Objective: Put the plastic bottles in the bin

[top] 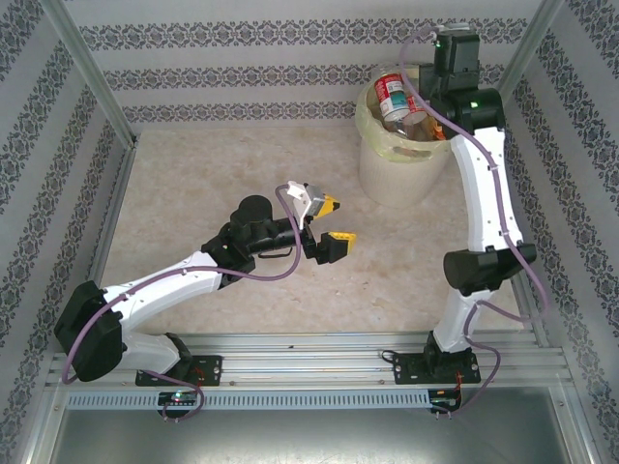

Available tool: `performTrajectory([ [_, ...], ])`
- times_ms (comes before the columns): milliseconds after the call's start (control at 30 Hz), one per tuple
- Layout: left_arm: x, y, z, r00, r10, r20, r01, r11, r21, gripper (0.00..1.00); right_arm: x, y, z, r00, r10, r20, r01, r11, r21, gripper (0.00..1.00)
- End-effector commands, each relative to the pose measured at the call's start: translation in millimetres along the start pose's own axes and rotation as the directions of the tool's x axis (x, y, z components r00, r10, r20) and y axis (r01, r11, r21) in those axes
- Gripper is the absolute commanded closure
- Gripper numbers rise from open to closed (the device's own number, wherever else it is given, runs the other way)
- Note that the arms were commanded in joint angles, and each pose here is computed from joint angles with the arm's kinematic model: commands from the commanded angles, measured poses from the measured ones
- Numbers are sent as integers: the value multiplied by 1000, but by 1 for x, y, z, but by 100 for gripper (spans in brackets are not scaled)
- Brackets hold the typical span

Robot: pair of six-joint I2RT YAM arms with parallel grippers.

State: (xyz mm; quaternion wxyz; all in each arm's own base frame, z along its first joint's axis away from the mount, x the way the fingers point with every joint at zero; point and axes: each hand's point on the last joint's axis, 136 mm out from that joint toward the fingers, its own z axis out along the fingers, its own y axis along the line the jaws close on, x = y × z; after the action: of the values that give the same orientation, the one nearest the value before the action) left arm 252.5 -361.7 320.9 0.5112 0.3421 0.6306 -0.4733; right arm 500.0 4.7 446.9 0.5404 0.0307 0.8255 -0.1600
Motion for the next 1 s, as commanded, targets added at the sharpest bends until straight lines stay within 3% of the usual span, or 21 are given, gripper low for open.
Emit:
performTrajectory([
  [0,-6,-2,1,1000,12,21,-13,999,30,0,-8,-10,-1,1000,-24,12,23,999,42,40],
  [433,-8,-4,-2,1000,20,18,-21,999,31,0,17,2,34,992,-101,-82,106,992,64,34],
  [800,-10,-5,-4,999,29,18,-30,999,29,0,24,9,39,990,-89,-111,93,995,38,13],
  [967,-12,-6,-5,999,31,23,-32,999,30,0,23,10,34,992,-64,-108,66,998,16,12],
])
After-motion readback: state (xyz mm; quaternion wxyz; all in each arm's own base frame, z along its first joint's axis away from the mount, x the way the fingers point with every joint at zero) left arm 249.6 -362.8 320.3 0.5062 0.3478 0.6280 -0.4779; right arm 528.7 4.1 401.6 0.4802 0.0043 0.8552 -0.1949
